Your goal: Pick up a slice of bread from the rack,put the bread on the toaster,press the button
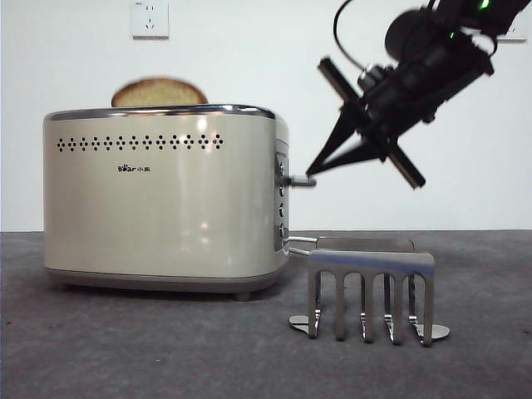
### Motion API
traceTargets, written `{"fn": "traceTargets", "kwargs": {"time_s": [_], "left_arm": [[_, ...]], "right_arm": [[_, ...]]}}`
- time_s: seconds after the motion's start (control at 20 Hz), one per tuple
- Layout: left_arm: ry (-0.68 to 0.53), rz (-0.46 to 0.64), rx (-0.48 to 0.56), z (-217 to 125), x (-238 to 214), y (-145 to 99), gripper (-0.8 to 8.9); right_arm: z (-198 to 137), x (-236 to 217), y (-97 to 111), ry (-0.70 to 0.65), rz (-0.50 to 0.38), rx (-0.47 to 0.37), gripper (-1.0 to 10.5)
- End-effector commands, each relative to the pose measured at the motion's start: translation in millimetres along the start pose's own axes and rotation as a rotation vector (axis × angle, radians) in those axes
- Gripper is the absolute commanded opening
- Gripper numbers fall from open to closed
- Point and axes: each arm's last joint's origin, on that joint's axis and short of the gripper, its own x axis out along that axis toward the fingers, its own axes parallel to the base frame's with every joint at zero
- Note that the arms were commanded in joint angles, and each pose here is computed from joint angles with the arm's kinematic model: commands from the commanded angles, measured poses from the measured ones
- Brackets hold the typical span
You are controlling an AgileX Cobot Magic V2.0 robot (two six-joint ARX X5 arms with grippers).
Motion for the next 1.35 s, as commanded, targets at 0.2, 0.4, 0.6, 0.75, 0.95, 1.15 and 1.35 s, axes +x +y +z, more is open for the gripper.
{"fn": "traceTargets", "kwargs": {"time_s": [0.2,0.4,0.6,0.75,0.95,1.15,1.35], "left_arm": [[-0.005,0.002,0.006,-0.6,-0.6,0.0,-0.09],[-0.005,0.002,0.013,-0.6,-0.6,0.0,-0.09],[0.006,0.002,0.014,1.0,2.8,-0.1,-0.09],[0.02,0.001,0.015,3.1,7.2,-0.3,-0.09],[0.047,0.0,0.016,7.1,16.0,-0.7,-0.09],[0.102,-0.002,0.018,14.5,34.3,-1.4,-0.08],[0.195,-0.005,0.023,24.4,65.5,-2.8,-0.09]], "right_arm": [[-5.0,-25.1,22.5,-0.048,0.042,-0.068,-0.1],[-11.9,-57.4,50.2,-0.118,0.082,-0.156,-0.1],[-36.8,-108.4,82.1,-0.221,0.026,-0.281,-0.1],[-74.2,-158.2,100.1,-0.332,-0.167,-0.361,-0.1],[-135.8,-225.2,112.6,-0.537,-0.503,-0.489,0.0],[-182.6,-263.1,111.5,-0.65,-0.715,-0.525,0.0],[-198.6,-273.2,102.4,-0.664,-0.943,-0.456,0.0]]}}
